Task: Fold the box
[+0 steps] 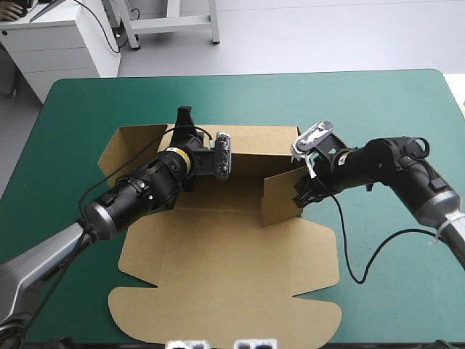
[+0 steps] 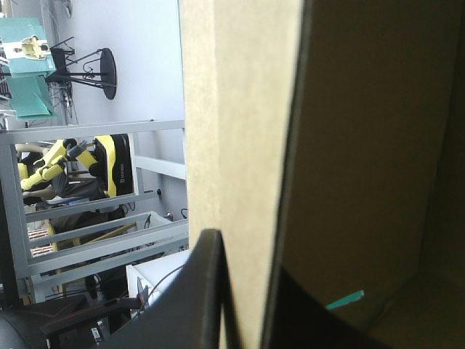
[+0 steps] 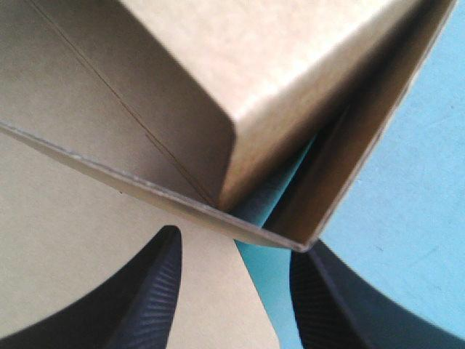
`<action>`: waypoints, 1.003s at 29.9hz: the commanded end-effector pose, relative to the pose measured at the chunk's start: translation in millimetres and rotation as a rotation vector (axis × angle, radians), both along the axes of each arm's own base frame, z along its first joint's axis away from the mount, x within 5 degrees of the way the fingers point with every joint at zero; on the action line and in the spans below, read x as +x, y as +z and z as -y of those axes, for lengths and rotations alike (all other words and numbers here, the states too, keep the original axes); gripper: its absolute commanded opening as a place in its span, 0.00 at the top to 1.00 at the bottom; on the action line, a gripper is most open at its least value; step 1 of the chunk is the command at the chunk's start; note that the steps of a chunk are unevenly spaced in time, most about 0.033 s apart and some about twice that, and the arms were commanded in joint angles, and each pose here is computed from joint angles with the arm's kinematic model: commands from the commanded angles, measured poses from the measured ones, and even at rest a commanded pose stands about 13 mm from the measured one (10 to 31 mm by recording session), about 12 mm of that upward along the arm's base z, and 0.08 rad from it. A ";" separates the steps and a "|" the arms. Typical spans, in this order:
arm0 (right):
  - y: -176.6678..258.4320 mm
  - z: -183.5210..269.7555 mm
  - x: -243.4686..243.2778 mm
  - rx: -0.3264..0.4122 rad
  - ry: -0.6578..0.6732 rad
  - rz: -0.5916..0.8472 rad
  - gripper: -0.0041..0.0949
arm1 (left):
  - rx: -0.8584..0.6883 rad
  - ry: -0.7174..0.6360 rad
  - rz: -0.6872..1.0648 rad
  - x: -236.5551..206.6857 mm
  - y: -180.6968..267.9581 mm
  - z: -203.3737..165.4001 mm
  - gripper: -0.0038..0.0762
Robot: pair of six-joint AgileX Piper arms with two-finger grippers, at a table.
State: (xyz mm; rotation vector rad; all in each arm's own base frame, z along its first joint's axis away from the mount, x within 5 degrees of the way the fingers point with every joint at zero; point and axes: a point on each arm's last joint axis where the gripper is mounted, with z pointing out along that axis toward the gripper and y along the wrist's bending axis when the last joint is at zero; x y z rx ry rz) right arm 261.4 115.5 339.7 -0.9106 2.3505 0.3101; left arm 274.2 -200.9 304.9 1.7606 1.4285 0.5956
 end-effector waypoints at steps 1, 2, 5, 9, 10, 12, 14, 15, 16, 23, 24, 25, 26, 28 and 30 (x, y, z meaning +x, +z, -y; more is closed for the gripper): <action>23.3 -5.8 -4.7 0.119 0.021 0.086 0.52 | -0.134 0.074 -0.244 -13.4 -34.4 14.4 0.96; 24.1 -7.2 -5.1 0.135 0.029 0.086 0.52 | -0.134 0.074 -0.244 -13.4 -34.5 14.4 0.96; 24.2 -8.8 -5.8 0.158 0.031 0.077 0.52 | -0.128 0.075 -0.251 -12.4 -37.7 15.3 0.96; 19.5 -9.0 -5.6 0.184 -0.009 0.050 0.52 | -0.098 0.087 -0.295 -11.6 -47.8 16.5 0.96; 17.3 -8.8 -4.7 0.186 -0.017 0.057 0.52 | -0.082 0.087 -0.304 -11.3 -50.6 16.5 0.96; 13.1 -8.2 -2.1 0.197 -0.046 0.074 0.52 | -0.072 0.088 -0.312 -10.5 -54.1 17.1 0.96; 10.3 -7.5 -0.3 0.196 -0.060 0.093 0.52 | -0.088 0.086 -0.312 -10.2 -54.1 18.5 0.96; 8.8 -6.2 1.3 0.183 -0.066 0.113 0.52 | -0.101 0.086 -0.312 -10.5 -53.1 19.0 0.96; 7.8 -4.9 3.3 0.171 -0.074 0.139 0.52 | -0.106 0.087 -0.314 -11.0 -52.3 18.9 0.96; 0.6 -1.0 9.9 0.165 -0.136 0.206 0.52 | -0.122 0.092 -0.329 -11.8 -52.7 19.6 0.96; -2.5 -0.9 10.4 0.167 -0.145 0.201 0.52 | -0.126 0.092 -0.327 -11.7 -52.5 19.9 0.96; -5.6 -1.1 11.1 0.165 -0.147 0.192 0.52 | -0.130 0.090 -0.325 -11.5 -52.2 20.2 0.96; -8.3 -1.1 11.6 0.163 -0.151 0.187 0.52 | -0.138 0.089 -0.323 -11.3 -51.9 20.7 0.96; -18.7 -1.7 14.2 0.156 -0.159 0.166 0.52 | -0.156 0.083 -0.314 -10.7 -50.9 22.1 0.96; -26.2 -2.6 15.4 0.177 -0.178 0.150 0.52 | -0.169 0.082 -0.317 -11.2 -50.6 23.3 0.96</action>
